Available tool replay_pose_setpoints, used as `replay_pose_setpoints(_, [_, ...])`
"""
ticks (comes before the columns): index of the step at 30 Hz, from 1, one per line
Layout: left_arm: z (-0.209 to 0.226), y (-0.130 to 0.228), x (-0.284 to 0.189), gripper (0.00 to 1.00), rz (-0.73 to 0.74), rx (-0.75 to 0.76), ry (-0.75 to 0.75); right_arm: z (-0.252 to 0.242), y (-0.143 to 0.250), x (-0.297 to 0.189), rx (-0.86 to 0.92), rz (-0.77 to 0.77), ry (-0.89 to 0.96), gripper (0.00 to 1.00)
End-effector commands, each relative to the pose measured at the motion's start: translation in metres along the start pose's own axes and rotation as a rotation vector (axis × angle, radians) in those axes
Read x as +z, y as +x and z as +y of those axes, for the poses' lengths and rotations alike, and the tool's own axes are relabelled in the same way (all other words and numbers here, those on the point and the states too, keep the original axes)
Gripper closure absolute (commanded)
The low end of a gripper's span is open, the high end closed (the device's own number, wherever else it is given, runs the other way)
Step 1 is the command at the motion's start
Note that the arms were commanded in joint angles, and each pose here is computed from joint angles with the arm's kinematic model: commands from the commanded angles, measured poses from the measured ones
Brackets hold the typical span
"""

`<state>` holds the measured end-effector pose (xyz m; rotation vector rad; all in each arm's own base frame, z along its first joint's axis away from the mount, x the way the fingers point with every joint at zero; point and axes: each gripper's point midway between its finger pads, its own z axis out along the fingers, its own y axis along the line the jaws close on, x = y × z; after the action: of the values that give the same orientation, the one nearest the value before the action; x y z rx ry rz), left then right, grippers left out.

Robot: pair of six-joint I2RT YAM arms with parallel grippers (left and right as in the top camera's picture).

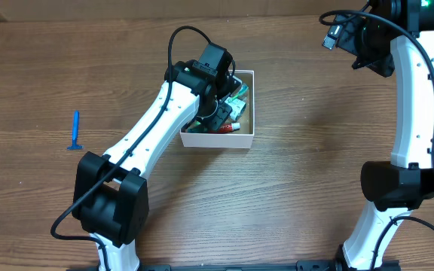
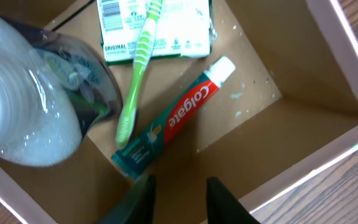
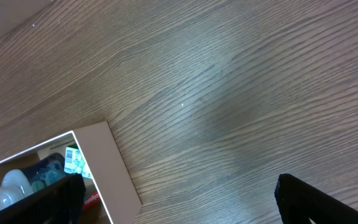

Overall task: Pack container
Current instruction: 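Open the left gripper and move it back to the blue razor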

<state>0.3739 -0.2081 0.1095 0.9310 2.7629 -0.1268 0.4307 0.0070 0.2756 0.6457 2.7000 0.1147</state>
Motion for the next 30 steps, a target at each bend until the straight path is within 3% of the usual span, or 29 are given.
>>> replay_pose_setpoints(1, [0.006, -0.005, -0.009, 0.63, 0.000, 0.009, -0.007, 0.002, -0.003, -0.012, -0.005, -0.034, -0.016, 0.00])
replay_pose_setpoints(8, [0.019, -0.030, -0.081, 0.45, -0.124, -0.073, -0.077, 0.002, -0.003, -0.012, -0.005, -0.034, -0.016, 0.00])
replay_pose_setpoints(10, [0.035, -0.032, -0.109, 0.37, -0.177, -0.147, -0.140, 0.002, -0.003, -0.012, -0.005, -0.034, -0.016, 0.00])
replay_pose_setpoints(14, [0.072, -0.021, -0.142, 0.13, -0.236, -0.293, -0.218, 0.002, -0.003, -0.012, -0.005, -0.034, -0.016, 0.00])
replay_pose_setpoints(15, [0.080, -0.016, -0.144, 0.12, -0.233, -0.321, -0.223, 0.002, -0.003, -0.012, -0.005, -0.034, -0.016, 0.00])
replay_pose_setpoints(22, [0.168, 0.058, -0.132, 0.07, -0.111, -0.702, -0.271, 0.002, -0.003, -0.012, -0.005, -0.034, -0.016, 0.00])
replay_pose_setpoints(30, [0.239, 0.151, -0.097, 0.06, -0.002, -0.957, -0.285, 0.002, -0.003, -0.012, -0.005, -0.034, -0.016, 0.00])
